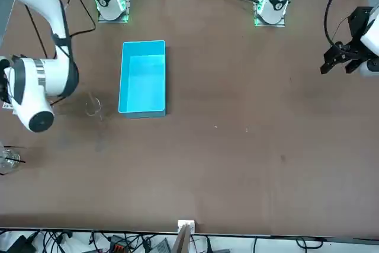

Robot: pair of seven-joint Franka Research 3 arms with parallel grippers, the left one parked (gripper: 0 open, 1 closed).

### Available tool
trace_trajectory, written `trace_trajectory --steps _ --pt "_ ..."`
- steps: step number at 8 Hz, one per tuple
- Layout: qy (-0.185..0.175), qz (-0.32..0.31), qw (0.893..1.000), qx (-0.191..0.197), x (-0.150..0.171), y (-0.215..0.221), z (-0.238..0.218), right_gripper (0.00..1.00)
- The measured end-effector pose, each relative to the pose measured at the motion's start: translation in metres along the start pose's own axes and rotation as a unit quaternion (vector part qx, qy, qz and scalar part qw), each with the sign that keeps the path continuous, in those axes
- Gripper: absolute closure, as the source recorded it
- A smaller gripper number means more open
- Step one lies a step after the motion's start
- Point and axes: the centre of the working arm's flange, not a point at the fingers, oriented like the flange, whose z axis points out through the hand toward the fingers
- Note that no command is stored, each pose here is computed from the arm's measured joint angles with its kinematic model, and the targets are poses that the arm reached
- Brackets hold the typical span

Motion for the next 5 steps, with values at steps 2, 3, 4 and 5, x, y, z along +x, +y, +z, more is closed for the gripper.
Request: trace_trajectory --steps 2,3,4,5 --pt "0.024 -0.01 0.999 0.021 -0.019 0.005 0.043 0.03" --pt "0.036 -0.011 0.999 0.036 -0.031 0.014 0.064 0.03" --pt "0.046 -0.012 0.998 0.049 -0.042 0.024 0.082 0.03" --pt "0.058 -0.01 0.996 0.064 -0.056 0.034 0.096 0.03"
